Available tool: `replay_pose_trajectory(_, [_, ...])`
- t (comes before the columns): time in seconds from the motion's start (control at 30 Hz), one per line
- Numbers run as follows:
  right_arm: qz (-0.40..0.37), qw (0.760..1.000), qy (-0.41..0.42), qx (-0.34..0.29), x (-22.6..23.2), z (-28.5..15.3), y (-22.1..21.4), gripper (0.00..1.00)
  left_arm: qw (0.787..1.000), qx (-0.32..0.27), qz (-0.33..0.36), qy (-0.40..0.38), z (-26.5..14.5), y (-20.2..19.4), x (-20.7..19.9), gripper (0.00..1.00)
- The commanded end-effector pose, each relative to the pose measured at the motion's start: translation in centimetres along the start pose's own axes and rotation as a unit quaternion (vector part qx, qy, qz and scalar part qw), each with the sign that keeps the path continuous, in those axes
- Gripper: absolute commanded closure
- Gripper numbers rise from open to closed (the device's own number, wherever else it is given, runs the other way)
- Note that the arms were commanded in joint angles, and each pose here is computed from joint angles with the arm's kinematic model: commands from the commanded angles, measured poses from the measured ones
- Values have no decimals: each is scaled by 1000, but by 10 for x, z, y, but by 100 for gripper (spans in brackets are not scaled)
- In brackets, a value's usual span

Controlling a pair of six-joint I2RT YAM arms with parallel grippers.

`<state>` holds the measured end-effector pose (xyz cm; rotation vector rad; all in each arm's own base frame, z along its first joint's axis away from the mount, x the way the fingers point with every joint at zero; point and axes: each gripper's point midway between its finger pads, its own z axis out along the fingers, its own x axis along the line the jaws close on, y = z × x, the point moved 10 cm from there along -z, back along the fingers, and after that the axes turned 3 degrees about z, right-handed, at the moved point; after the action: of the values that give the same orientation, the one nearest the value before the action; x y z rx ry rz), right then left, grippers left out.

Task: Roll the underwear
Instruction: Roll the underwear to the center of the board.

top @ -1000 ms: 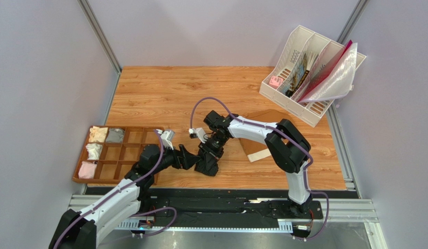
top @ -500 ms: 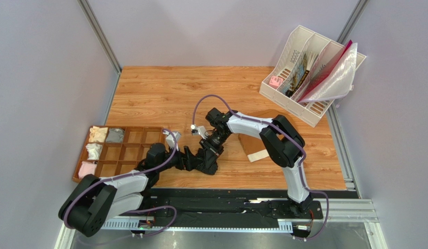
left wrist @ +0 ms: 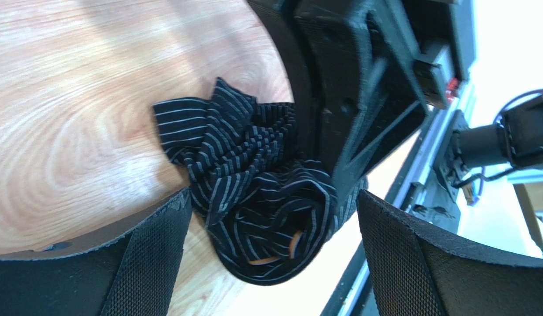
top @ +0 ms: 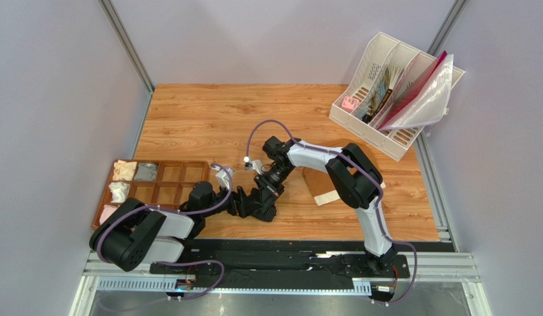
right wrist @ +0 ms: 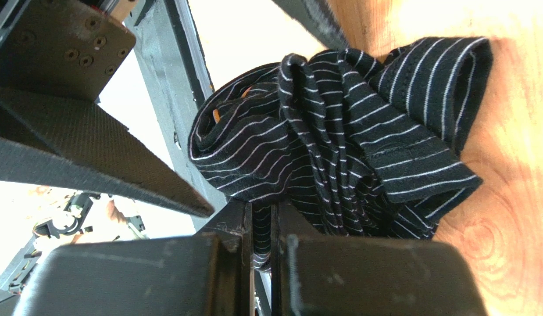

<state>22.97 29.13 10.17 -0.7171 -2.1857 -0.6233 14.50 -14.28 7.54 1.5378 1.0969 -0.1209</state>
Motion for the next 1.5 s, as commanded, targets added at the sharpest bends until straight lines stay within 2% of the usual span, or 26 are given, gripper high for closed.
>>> replay_pose_trajectory(0.0, [-22, 998, -63, 1, -28, 4, 4, 100, 999, -21, 17, -47, -1, 4, -10, 3])
replay_pose_trajectory(0.07, [-21, 998, -65, 1, -28, 4, 3, 100, 999, -22, 19, -37, -1, 3, -7, 3])
replay_pose_trajectory(0.17, [-22, 998, -65, 0, -26, 3, 4, 100, 999, -8, 13, -30, 2, 1, -4, 9])
replay_pose_trajectory(0.27, [-21, 998, -66, 0, -27, 3, 3, 100, 1000, 0, 6, -26, 5, -1, -1, 30])
replay_pose_trajectory(0.6, [-18, 998, -65, -5, -29, 0, 4, 100, 1000, -4, 1, -29, 7, -3, 1, 71])
replay_pose_trajectory(0.67, [-21, 998, -63, -9, -23, -3, 4, 89, 1000, 7, -9, -15, 10, -6, 5, 79])
replay_pose_trajectory(0.7, [-23, 998, -64, -12, -20, -5, 5, 80, 1000, 11, -12, -12, 13, -5, 6, 80])
replay_pose_trajectory(0.73, [-23, 998, -65, -14, -17, -8, 5, 66, 1000, 22, -21, -6, 13, -7, 8, 80])
replay_pose_trajectory(0.87, [-43, 993, -101, -49, 9, -33, 7, 48, 997, 57, -47, 15, 20, -14, 16, 82])
replay_pose_trajectory(0.93, [-48, 989, -121, -70, 13, -43, 5, 28, 996, 71, -59, 18, 21, -19, 18, 83])
replay_pose_trajectory(0.97, [-49, 986, -128, -91, 19, -53, 5, 8, 995, 74, -61, 17, 23, -18, 18, 83])
replay_pose_trajectory(1.03, [-48, 982, -147, -110, 15, -57, 2, 0, 994, 86, -70, 17, 24, -20, 20, 83])
replay_pose_trajectory(1.23, [-29, 974, -163, -153, -1, -59, -2, 0, 993, 92, -70, 16, 25, -19, 20, 83])
replay_pose_trajectory(1.47, [1, 977, -163, -140, -14, -47, -9, 0, 994, 95, -57, 20, 25, -13, 18, 83])
